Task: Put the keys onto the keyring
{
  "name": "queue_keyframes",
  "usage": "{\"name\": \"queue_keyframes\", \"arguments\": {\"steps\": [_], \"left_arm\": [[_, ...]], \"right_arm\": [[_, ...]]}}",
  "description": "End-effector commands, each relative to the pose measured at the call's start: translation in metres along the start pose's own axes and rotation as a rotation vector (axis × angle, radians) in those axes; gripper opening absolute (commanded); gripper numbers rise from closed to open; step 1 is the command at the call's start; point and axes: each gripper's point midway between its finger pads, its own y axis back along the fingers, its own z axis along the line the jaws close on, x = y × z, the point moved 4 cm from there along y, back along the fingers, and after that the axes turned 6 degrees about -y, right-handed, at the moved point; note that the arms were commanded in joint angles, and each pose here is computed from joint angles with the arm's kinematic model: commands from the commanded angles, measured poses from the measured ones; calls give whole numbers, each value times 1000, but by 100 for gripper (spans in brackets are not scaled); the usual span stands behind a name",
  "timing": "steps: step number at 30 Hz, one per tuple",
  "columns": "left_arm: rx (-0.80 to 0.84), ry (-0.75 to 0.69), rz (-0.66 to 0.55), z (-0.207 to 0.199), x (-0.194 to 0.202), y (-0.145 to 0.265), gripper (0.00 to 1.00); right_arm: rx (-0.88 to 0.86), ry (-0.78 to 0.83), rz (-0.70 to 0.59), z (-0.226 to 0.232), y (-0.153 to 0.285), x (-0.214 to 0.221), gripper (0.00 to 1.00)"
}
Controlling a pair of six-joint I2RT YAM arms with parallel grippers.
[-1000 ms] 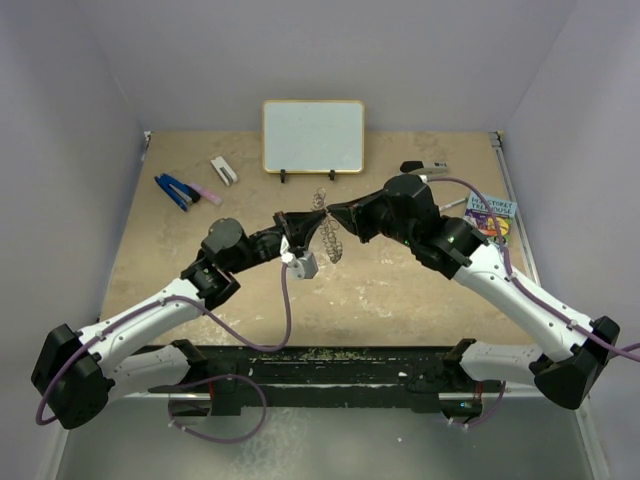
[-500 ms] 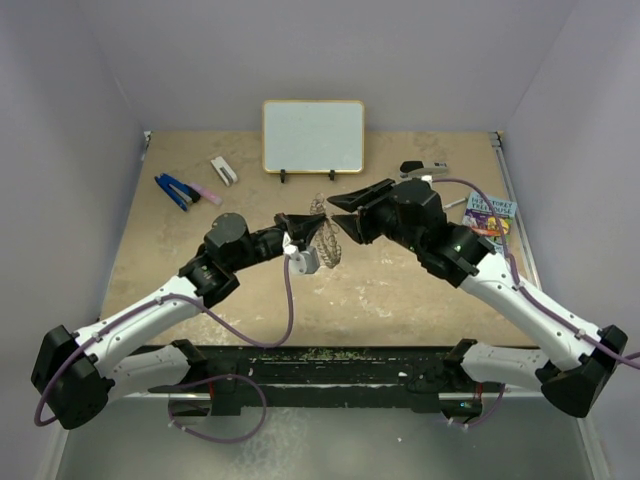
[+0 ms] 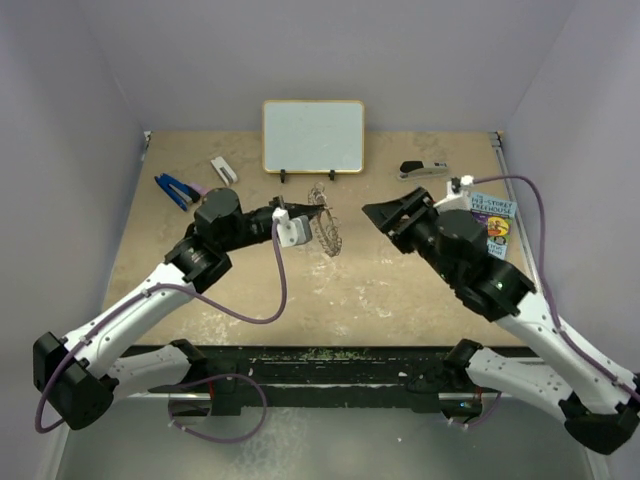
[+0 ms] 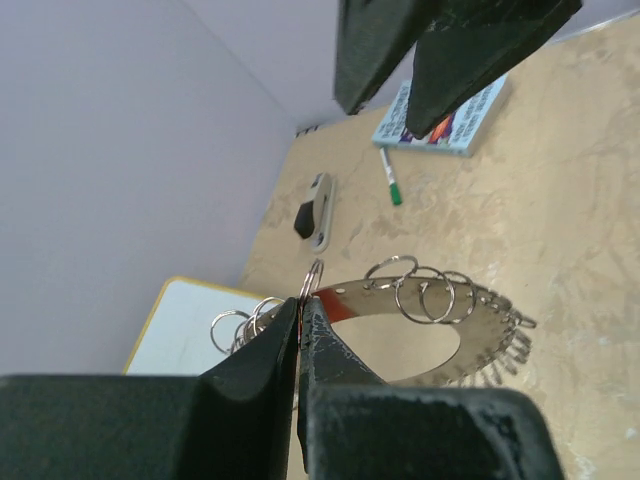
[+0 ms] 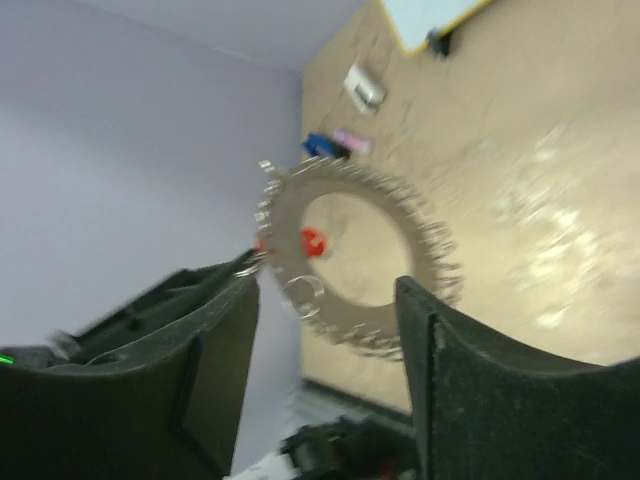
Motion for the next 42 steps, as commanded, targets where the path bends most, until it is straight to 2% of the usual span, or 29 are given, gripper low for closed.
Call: {"name": "queue_keyframes", "arguments": {"steps": [1,5,7,12,19,25,28,36,42], "left_arm": [[114,117,-120,6,-49,6,3],[185,228,-157,5,-68,6,3],[212,277,-166,5,-73,5,3],[276,363,-154,5,-81,2,3],[389,459,-119,-5,-82,0,3],[433,487,-125,-5,-89,-1,3],[458,518,-143,-3,-95,-2,3],[517,641,-176,1,-109,-8,3],[522,669,-180,3,-111,-11,3]], "right_arm": [[-194,388,-252,-1,31,-41,57],[-445,550,-359,-1,47,-42,50],[-525,625,-372,-3,47,-36,49],[-682,775,-372,13,50,-24,44],[-873,868,-402,35,61,-14,39],[-963,939,-298,37,68,3,30],[-963,967,-257,31,63,10,29],[-990,956,-263,29,56,15,34],[-1021,954,-257,36,50,19,35]]}}
